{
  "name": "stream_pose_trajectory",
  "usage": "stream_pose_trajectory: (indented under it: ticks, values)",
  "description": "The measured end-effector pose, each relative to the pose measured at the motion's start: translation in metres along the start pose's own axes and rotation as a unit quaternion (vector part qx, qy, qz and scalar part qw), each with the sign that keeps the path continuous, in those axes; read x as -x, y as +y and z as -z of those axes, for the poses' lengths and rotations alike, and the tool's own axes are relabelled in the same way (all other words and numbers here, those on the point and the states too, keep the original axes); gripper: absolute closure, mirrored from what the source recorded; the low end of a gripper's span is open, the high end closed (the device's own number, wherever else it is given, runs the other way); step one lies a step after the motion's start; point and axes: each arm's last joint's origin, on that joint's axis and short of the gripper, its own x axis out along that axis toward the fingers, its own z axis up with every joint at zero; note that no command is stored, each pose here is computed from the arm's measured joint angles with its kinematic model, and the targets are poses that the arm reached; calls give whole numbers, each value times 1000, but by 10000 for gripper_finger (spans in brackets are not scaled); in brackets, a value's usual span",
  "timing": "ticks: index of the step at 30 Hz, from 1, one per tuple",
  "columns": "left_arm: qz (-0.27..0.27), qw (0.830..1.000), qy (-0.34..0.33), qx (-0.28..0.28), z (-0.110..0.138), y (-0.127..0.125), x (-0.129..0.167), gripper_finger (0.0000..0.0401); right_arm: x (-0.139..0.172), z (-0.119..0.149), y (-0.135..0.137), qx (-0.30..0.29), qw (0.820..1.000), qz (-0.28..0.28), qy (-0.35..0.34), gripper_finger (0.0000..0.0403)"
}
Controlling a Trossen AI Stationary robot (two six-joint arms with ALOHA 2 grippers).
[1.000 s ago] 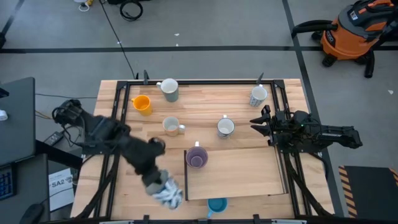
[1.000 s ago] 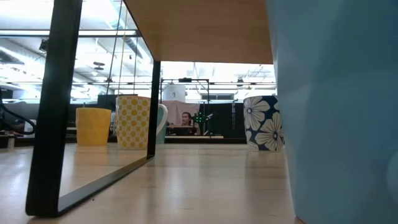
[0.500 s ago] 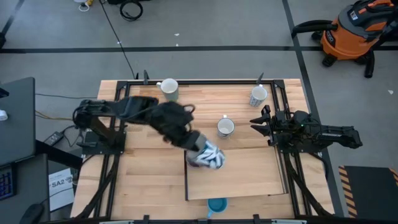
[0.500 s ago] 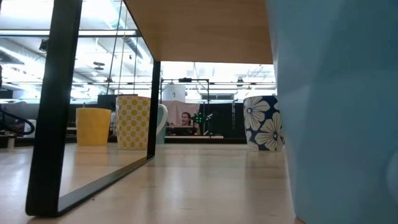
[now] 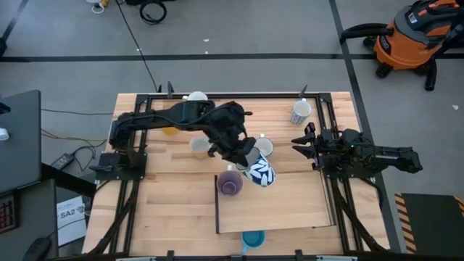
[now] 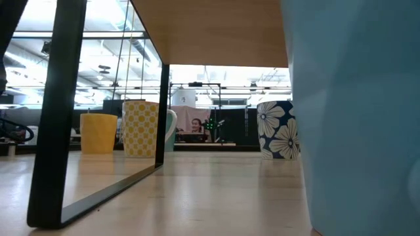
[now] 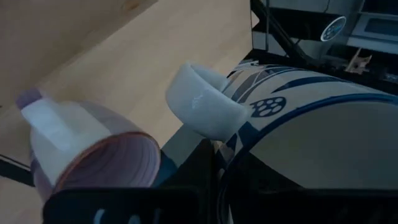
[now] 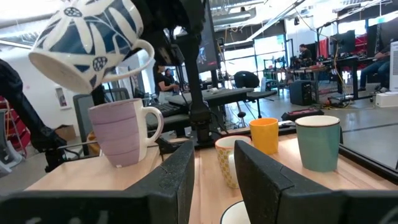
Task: Place coffee mugs
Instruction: Put the bottom white blue patterned mug on the shelf
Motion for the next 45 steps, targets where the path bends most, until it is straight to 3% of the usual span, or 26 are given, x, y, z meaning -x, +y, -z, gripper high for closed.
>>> stream_pose_trajectory:
  ticks: [9, 17, 25, 34, 39, 45]
  values:
    - [-12, 1000, -4, 27, -18, 9, 6, 372, 0, 0, 0, 0, 1000, 0, 0, 282]
    - [2, 1000, -8, 25, -11, -2, 14, 372, 0, 0, 0, 0, 1000, 0, 0, 282]
    - [12, 998, -62, -11, 0, -17, 29, 372, 0, 0, 0, 0, 1000, 0, 0, 282]
    - [-73, 994, -80, -22, 12, -5, 23, 372, 0, -3, 1, -11, 1000, -3, -16, 282]
    - [-84, 990, -107, -32, 16, -5, 20, 373, 1, -12, 2, -26, 998, -13, -59, 282]
    - [-86, 991, -90, -42, 18, -7, -5, 373, 1, -16, 4, -23, 996, -27, -81, 282]
